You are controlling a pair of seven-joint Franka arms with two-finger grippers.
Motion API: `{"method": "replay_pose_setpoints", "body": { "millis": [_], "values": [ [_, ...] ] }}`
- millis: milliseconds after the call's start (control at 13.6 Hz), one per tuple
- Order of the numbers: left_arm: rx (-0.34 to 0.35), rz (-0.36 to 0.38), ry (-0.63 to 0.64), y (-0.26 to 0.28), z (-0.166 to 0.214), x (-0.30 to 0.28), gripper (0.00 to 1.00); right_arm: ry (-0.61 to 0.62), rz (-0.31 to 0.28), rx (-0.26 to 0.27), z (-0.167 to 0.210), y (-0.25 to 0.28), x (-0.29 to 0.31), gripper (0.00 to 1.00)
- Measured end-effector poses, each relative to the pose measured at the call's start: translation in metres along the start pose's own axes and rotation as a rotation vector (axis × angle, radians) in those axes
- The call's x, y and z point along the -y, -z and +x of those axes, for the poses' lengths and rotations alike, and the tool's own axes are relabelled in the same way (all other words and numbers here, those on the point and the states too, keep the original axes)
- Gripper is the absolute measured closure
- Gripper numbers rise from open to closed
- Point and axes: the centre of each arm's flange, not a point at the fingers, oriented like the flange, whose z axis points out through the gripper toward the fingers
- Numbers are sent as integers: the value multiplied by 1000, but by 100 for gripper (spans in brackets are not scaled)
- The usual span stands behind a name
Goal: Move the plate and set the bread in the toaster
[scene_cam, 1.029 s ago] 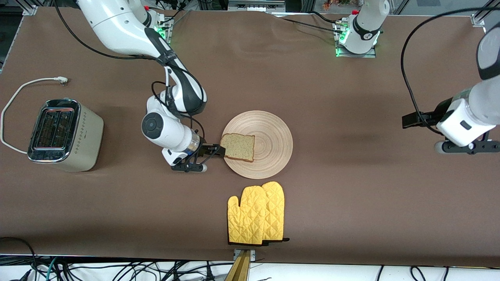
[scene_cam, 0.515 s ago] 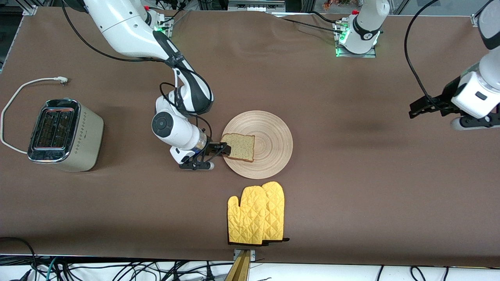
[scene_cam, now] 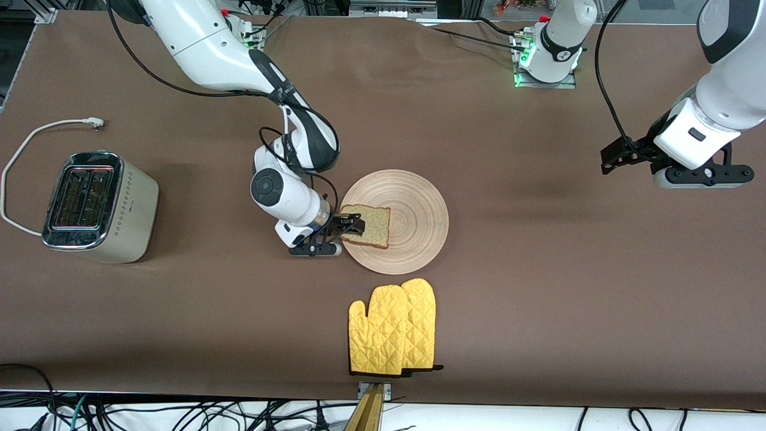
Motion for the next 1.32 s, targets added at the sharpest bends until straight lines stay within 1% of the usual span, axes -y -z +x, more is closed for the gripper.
{"method": "replay_pose_setpoints", "body": {
  "millis": [221,294,588,956,1176,1324],
  "values": [
    [33,5,-2,0,-5,0,0,0,-1,0,0,0,0,0],
    [34,5,-1,1,-5,0,0,0,-2,4,0,0,0,0],
    [32,5,0,4,-5,1,0,2,-15,41,-4,0,0,1],
    [-1,-1,22,19,1,12,0,9,-22,53,-4,7,1,1],
    [-15,-3,43,26,4,24,0,10,-24,53,-4,7,1,3],
    [-13,-3,50,25,4,24,0,10,-25,52,-3,7,0,25]
  ]
}}
